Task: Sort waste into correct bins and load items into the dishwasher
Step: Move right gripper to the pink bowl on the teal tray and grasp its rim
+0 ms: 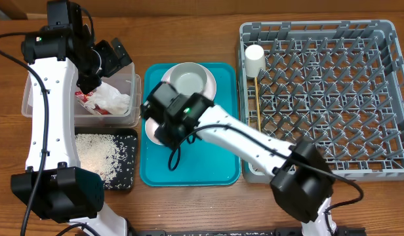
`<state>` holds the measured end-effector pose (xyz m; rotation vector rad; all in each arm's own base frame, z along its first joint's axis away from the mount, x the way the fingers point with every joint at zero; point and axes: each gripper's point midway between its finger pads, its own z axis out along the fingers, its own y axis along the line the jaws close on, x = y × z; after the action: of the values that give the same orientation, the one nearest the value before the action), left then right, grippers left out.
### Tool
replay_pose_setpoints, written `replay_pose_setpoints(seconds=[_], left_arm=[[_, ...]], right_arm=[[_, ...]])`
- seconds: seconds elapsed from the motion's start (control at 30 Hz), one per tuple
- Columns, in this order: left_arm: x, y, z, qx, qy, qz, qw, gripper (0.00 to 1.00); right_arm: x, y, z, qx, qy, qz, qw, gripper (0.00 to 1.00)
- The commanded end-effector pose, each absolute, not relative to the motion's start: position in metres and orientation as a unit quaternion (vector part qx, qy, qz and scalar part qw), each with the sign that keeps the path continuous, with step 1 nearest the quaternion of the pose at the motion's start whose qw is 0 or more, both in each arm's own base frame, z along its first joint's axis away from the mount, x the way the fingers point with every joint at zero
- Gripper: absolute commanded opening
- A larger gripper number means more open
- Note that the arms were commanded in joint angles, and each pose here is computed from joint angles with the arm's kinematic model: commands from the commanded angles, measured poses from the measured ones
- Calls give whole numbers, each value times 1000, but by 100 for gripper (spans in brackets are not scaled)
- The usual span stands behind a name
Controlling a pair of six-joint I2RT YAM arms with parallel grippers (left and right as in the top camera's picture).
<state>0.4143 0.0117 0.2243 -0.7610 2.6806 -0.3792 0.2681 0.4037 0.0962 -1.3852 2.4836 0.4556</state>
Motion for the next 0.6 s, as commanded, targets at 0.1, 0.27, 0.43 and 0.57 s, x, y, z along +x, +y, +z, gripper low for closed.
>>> replay_pose_setpoints(seconds=[0.1, 0.27, 0.43, 0.57], left_arm=[[416, 12, 229, -262, 941, -132, 171, 100], [416, 12, 229, -262, 941, -132, 171, 100], [416, 12, 229, -262, 941, -132, 171, 100], [416, 12, 229, -262, 941, -132, 171, 100]], right_arm=[[252, 415, 80, -514, 838, 128, 132, 30], [258, 429, 84, -542, 815, 116, 172, 30], [260, 433, 85, -551, 806, 119, 182, 29], [260, 433, 77, -572, 793, 111, 178, 28]])
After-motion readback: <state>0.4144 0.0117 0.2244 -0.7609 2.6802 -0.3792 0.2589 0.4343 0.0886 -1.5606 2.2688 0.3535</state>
